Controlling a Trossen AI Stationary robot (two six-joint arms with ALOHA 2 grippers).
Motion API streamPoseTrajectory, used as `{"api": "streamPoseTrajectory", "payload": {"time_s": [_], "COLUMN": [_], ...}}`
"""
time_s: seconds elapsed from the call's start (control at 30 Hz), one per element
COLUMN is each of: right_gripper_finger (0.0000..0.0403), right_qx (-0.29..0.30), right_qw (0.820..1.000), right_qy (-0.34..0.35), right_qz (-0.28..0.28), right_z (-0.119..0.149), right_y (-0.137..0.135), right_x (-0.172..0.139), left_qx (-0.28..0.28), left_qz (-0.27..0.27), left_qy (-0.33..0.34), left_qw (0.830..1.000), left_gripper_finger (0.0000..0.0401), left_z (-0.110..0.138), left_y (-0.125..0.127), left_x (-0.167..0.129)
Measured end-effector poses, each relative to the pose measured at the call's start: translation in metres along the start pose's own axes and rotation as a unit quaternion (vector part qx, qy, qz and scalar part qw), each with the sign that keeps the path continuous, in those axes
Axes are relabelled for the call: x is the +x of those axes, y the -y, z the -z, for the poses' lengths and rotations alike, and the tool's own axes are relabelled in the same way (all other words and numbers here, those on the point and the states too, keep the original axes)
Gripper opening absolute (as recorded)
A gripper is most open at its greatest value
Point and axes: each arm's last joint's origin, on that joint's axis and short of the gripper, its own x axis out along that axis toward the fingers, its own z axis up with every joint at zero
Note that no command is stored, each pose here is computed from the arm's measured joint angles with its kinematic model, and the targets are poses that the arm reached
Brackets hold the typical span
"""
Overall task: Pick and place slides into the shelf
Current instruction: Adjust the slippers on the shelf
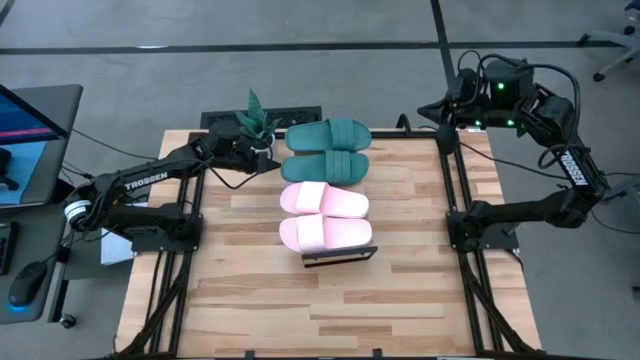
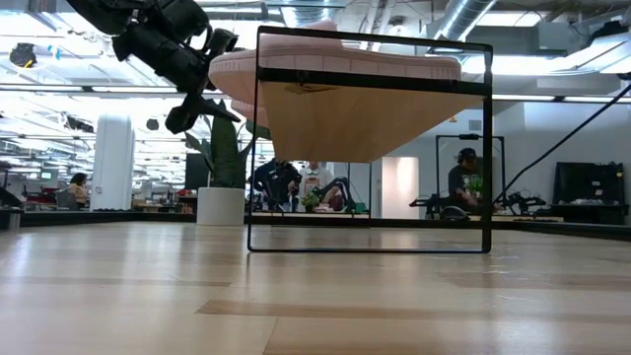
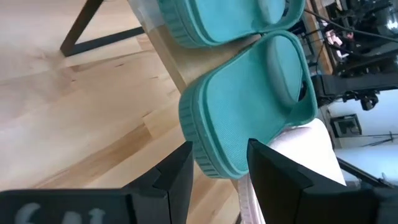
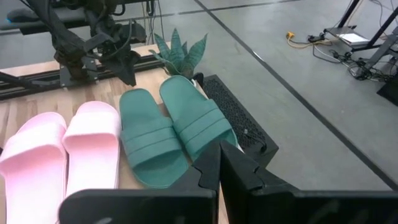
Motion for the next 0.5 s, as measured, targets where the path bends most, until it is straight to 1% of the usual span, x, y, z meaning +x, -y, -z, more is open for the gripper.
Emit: {"api": "streamPoseTrajectory", "payload": {"time_s": [0.17, 0.27, 0.5], "right_gripper_finger": [0.0000, 0.0000, 0.0000], "right_qx": [0.000, 0.001, 0.003], "right_qw": [1.000, 1.000, 1.000], "right_qy": [0.000, -0.003, -0.031], "right_qz": [0.000, -0.001, -0.007], "right_z": [0.0000, 0.0005, 0.0057], "right_y": [0.0000, -0.0001, -0.0002], "right_x": [0.0000, 0.0000, 0.0057], "left_qx": [0.001, 0.011, 0.029], "left_qz": [-0.019, -0.031, -0.043], "left_qy": [0.005, 0.007, 0.021], "left_qw": [1.000, 0.999, 0.998], "left_gripper_finger": [0.0140, 0.0140, 0.0140], "left_z": [0.0019, 0.0038, 0.0031], "left_y": [-0.0008, -0.0006, -0.0006], "left_x": [0.0006, 0.0015, 0.0016]}}
